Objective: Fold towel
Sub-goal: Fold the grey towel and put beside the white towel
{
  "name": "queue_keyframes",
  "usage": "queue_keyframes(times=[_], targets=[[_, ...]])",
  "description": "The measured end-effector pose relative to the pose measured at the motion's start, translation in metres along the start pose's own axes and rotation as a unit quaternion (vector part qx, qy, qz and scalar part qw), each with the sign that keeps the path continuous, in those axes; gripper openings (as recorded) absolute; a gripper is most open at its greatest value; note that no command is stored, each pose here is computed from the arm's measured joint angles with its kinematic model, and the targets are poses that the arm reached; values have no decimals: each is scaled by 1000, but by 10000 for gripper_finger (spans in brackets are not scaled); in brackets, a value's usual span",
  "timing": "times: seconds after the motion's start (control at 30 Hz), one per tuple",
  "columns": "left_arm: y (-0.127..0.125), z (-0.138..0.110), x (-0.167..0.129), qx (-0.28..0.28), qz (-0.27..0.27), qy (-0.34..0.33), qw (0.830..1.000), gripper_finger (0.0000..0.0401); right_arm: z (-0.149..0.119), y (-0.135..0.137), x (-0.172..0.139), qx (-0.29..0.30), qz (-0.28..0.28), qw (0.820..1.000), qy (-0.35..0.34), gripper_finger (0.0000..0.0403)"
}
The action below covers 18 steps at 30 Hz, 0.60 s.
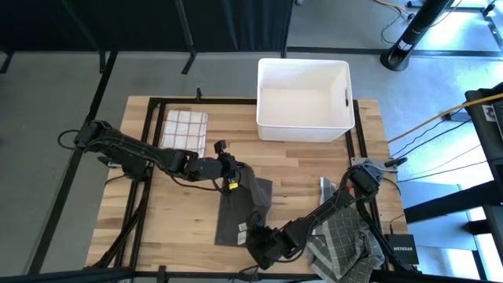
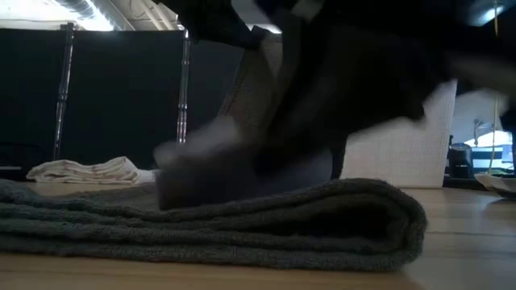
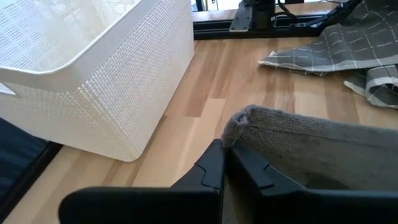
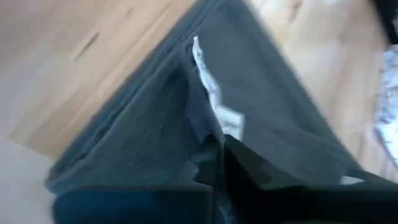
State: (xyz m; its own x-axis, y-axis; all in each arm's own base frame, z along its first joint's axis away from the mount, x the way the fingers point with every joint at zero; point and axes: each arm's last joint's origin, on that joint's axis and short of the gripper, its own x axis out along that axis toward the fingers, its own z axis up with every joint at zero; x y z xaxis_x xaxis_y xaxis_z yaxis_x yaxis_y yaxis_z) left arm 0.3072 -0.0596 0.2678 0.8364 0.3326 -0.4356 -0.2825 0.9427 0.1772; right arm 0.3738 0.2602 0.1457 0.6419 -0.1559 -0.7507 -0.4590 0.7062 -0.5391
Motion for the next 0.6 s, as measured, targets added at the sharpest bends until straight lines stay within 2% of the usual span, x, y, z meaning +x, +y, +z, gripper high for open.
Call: queue_keyframes(times=[0.1,0.27,0.43,0.6], targets=[[2,8,-14,-5,4,-21,1000,6,8,-5,-21,27,-18,999,-14,15],[20,45,-62,-13,28,-88,996,7,19,-19,-78,30,-50,998,-38,6],[52,80,-118,-37,50,-168,984,7,24,-55,-151,72,-68,991,-95,6],[90,103,-174,-75,88,-240,964,7,10,-101,-219,173,-78,972,-138,8]])
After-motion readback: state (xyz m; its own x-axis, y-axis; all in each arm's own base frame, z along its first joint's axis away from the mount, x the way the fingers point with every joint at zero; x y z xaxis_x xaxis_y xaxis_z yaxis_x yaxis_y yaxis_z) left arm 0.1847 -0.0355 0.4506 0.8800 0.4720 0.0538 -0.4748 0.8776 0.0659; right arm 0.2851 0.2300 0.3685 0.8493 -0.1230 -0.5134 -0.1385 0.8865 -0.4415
